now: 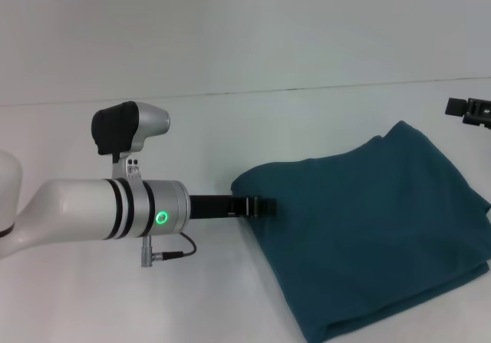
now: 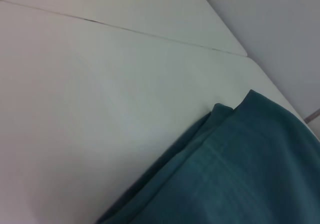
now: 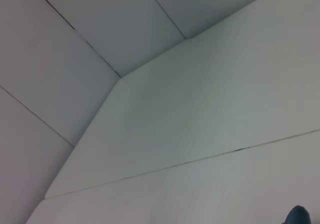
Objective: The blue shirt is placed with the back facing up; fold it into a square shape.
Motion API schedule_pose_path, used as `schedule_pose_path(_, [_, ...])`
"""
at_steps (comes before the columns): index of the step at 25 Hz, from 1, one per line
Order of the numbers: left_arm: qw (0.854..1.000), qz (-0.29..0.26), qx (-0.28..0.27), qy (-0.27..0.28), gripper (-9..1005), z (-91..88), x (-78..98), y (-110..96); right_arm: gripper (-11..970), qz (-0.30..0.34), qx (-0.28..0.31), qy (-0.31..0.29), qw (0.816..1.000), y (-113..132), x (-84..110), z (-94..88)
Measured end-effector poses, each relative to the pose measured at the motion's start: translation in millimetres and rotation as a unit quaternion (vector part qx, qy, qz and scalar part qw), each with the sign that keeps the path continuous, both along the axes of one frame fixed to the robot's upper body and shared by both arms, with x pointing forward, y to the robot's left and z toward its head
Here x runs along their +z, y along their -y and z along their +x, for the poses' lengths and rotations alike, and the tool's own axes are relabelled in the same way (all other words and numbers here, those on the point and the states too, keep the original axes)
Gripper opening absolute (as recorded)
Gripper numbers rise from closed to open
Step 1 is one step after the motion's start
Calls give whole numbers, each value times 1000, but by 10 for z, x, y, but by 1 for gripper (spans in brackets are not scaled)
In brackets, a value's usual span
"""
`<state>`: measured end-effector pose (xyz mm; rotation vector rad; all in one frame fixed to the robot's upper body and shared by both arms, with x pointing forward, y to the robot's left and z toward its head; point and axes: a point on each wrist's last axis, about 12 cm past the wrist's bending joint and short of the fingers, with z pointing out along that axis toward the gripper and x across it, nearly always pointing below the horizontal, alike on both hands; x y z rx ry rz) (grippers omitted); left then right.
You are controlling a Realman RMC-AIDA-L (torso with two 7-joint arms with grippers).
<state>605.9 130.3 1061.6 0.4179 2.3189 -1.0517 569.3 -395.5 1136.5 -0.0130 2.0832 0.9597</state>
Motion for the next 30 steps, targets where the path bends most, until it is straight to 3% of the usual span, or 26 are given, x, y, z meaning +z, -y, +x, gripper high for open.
schedule_pose_path(4, [1000,0,0,1,73,4,5,3,745,0,0,0,1000,1,-2,-1])
schedule_pose_path(10, [1000,-1,1,1,-4,9,11,6,745,-2,-1,2,1000,5,-2,-1])
schedule_pose_path(30, [998,22,51,42,0,204,120,-284,746,6,1,-4,1000,-45,-61,-18])
